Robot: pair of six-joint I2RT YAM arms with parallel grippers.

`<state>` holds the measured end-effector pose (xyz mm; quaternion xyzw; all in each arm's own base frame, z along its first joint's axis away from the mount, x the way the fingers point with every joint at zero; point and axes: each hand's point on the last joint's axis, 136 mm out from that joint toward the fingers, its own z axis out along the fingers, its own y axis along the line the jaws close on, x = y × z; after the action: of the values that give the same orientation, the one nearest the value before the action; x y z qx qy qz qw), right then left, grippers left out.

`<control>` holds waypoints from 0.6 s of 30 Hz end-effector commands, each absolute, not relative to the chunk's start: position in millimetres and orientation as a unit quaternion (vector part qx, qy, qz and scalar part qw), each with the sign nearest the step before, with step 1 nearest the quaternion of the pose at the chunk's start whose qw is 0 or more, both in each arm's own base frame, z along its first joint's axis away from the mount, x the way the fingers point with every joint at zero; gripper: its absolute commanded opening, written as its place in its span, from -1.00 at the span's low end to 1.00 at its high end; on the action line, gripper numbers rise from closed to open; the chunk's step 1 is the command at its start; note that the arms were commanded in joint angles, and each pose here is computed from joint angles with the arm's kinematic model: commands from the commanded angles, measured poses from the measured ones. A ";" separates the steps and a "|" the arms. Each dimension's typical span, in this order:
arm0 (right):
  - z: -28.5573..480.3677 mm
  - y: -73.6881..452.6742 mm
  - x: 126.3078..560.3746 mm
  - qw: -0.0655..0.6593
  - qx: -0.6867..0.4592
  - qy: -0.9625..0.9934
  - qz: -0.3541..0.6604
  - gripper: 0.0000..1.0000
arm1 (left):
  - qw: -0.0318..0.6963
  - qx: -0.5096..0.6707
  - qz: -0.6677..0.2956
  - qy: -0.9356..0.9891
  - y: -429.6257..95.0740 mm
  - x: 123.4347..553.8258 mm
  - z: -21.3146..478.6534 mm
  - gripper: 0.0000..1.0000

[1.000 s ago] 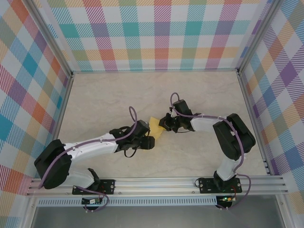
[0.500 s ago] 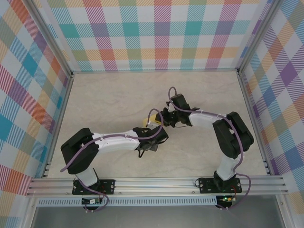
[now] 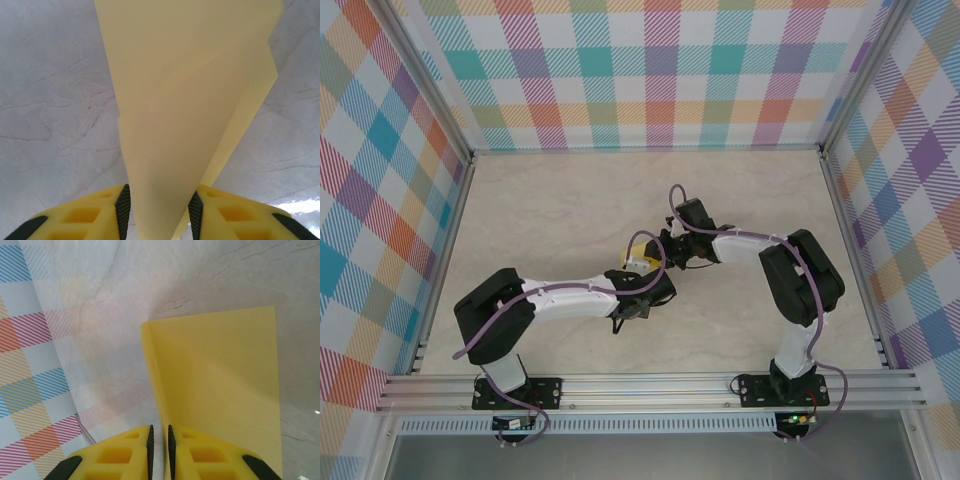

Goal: Fold a paper plane with a square sheet of paper (pick it up from the middle)
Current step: Move the paper to the center of the table.

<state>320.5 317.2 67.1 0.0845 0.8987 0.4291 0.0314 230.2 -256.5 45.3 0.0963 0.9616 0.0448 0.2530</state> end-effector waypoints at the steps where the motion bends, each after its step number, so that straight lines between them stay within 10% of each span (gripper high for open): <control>1: 73.1 321.0 322.1 0.033 0.071 0.899 0.432 -0.62 | 0.260 0.088 0.061 0.960 -254.7 230.9 40.4 -0.39; 18: 81.9 249.3 295.9 0.105 0.117 0.927 0.339 -0.21 | 0.274 0.116 0.055 0.953 -242.5 230.6 56.0 -1.00</control>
<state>305.2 267.1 97.4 0.1017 0.9150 0.3750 0.1086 230.6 -249.7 46.7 0.1041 0.9581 0.0542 0.2615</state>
